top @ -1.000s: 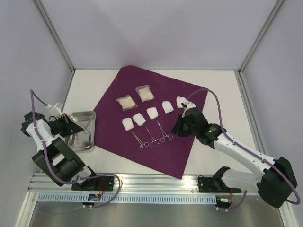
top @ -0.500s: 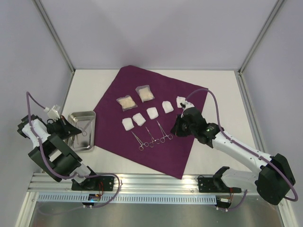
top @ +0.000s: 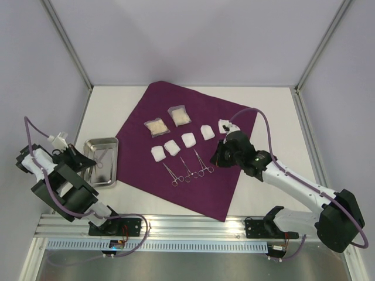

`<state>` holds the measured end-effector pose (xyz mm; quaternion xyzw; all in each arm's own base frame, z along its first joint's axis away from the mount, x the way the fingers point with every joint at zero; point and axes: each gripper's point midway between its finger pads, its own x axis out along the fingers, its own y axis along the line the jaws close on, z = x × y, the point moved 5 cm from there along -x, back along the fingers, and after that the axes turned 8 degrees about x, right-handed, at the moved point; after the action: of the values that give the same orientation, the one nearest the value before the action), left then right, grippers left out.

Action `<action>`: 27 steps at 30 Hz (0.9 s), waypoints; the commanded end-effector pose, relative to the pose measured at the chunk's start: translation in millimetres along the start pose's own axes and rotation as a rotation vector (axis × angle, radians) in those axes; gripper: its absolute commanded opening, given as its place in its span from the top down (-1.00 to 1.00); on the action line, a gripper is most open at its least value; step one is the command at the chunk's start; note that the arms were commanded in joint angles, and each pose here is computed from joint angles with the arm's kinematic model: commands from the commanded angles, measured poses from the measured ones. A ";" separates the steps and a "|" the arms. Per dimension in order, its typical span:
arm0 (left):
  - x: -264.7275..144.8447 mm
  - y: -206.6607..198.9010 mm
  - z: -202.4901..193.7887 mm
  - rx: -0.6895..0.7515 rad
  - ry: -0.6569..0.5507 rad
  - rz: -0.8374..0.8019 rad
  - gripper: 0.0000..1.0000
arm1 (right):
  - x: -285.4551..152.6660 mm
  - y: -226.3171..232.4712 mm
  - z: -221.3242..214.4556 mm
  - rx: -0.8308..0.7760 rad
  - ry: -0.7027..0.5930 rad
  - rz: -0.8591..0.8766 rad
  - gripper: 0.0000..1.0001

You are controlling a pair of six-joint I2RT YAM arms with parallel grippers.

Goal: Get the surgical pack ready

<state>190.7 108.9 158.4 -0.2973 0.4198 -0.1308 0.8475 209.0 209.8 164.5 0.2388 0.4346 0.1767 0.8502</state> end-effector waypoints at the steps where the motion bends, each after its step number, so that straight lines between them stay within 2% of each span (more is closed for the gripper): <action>1: -20.4 7.6 19.3 0.039 -0.136 0.042 1.00 | -5.3 15.5 14.4 0.004 -0.028 0.026 0.99; 10: -15.1 23.4 17.4 -0.011 -0.087 -0.004 1.00 | -2.2 27.6 22.3 0.007 -0.020 0.041 0.99; 16: -8.6 52.4 12.4 0.044 -0.055 0.111 1.00 | 2.5 32.6 26.5 0.017 -0.009 0.034 0.99; 27: 20.4 81.1 -14.2 0.000 0.001 0.087 1.00 | 5.7 36.9 29.5 0.017 0.001 0.007 0.99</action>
<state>186.3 150.4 100.1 -0.3026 0.4423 -0.0874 0.8397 229.4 231.2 183.0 0.2410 0.4437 0.1742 0.8454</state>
